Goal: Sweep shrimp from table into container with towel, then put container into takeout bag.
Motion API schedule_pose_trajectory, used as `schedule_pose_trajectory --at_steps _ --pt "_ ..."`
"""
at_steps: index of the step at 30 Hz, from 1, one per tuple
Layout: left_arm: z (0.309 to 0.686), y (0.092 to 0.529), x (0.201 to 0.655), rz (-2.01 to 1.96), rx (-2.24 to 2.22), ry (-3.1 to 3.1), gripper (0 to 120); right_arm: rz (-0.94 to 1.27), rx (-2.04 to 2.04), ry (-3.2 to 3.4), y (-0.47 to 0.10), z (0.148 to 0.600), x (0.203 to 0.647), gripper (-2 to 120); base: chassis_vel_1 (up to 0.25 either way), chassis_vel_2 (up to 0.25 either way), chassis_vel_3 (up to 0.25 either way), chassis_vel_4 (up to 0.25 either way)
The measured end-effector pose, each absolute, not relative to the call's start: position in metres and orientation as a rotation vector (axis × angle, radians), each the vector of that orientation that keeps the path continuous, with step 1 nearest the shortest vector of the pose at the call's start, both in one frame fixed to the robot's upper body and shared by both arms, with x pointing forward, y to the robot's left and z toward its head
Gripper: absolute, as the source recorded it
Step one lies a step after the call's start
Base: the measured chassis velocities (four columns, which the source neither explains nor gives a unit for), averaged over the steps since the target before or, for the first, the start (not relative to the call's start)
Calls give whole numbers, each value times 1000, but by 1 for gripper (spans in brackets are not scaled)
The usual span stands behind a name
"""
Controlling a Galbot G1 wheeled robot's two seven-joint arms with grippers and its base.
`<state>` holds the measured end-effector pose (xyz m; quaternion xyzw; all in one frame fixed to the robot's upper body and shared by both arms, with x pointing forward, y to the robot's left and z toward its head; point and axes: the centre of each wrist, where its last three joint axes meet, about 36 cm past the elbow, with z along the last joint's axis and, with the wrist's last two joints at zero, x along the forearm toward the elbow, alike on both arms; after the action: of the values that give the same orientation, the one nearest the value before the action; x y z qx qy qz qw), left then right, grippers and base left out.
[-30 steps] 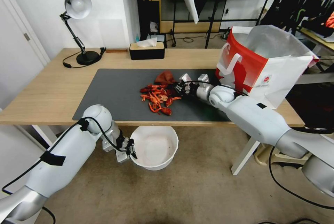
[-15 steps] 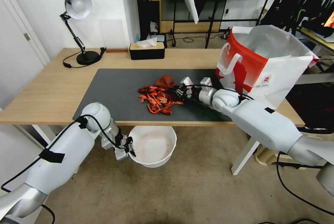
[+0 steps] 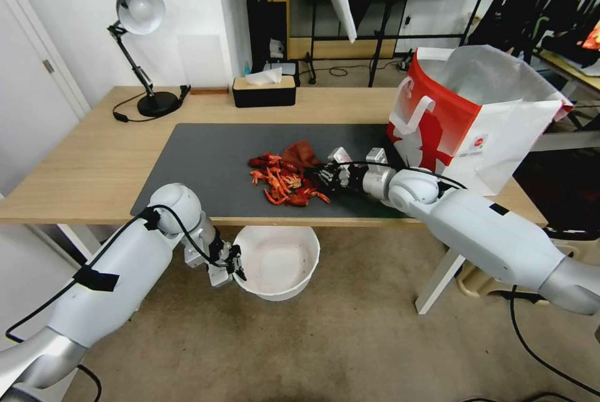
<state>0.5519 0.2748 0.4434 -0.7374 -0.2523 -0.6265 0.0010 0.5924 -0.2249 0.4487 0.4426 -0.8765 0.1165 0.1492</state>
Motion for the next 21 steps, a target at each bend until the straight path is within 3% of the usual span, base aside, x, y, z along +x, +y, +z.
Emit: schedule_pose_trajectory --at_steps 21 --pt "445 277 560 -1964 -2302 -804 0 333 1337 -2473 -224 452 562 2 0 0 0 0"
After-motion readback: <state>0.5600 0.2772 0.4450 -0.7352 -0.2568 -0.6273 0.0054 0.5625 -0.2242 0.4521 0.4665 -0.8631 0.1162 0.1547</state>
